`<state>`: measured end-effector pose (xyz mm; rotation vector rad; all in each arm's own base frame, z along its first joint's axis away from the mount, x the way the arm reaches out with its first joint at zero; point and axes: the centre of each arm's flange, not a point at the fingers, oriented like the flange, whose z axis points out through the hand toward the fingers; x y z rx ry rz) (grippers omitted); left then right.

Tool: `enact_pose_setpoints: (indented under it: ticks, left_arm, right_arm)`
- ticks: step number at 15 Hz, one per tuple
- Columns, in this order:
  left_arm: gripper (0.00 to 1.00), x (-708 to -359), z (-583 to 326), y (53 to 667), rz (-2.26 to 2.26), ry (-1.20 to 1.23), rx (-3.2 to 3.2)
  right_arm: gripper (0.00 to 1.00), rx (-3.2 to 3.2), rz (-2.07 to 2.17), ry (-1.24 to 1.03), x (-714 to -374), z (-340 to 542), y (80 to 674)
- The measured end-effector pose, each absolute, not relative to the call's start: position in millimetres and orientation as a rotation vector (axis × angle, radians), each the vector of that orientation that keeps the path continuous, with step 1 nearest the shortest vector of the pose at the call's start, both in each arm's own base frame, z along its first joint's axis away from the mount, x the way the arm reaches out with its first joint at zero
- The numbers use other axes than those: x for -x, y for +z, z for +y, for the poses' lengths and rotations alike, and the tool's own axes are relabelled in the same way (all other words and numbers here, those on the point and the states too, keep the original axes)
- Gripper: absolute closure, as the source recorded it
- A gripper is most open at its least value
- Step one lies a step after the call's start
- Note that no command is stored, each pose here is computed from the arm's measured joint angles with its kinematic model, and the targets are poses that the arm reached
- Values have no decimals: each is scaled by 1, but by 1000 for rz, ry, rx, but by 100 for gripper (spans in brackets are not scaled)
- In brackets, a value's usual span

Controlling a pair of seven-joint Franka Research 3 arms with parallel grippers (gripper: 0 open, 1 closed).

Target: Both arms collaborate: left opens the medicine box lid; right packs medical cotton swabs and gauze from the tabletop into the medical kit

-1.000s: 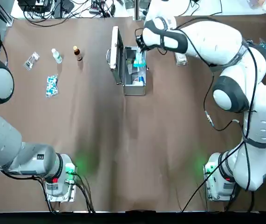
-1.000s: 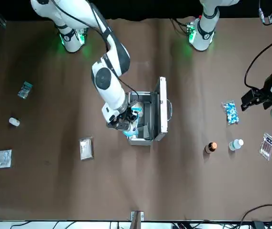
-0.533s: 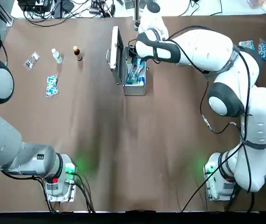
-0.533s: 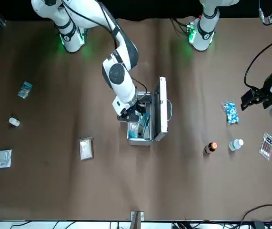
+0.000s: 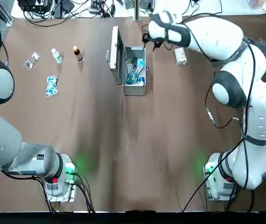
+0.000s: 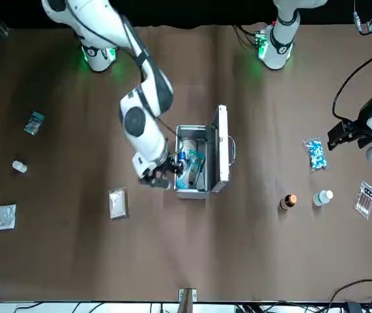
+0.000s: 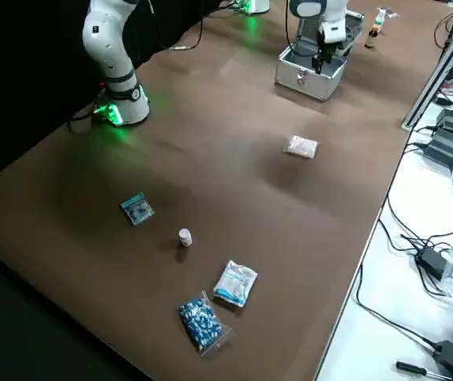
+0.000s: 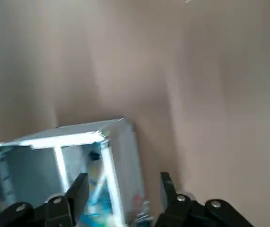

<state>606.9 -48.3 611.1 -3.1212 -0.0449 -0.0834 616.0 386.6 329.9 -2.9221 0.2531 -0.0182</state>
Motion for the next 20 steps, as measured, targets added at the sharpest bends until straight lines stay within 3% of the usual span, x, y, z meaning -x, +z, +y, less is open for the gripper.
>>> enact_pose_setpoints:
  ticks: [7, 11, 20]
  left_arm:
    - [0, -607, -47, 611, -49, -82, 3121]
    - [0, -607, -46, 611, -51, -82, 3121]
    - [0, -607, -45, 611, -54, -82, 3121]
  right_arm:
    - [29, 3044, -68, 142, -671, 217, 327]
    - [1, 3093, -121, 94, -690, 157, 312]
    - [2, 3120, -160, 156, -682, 169, 201]
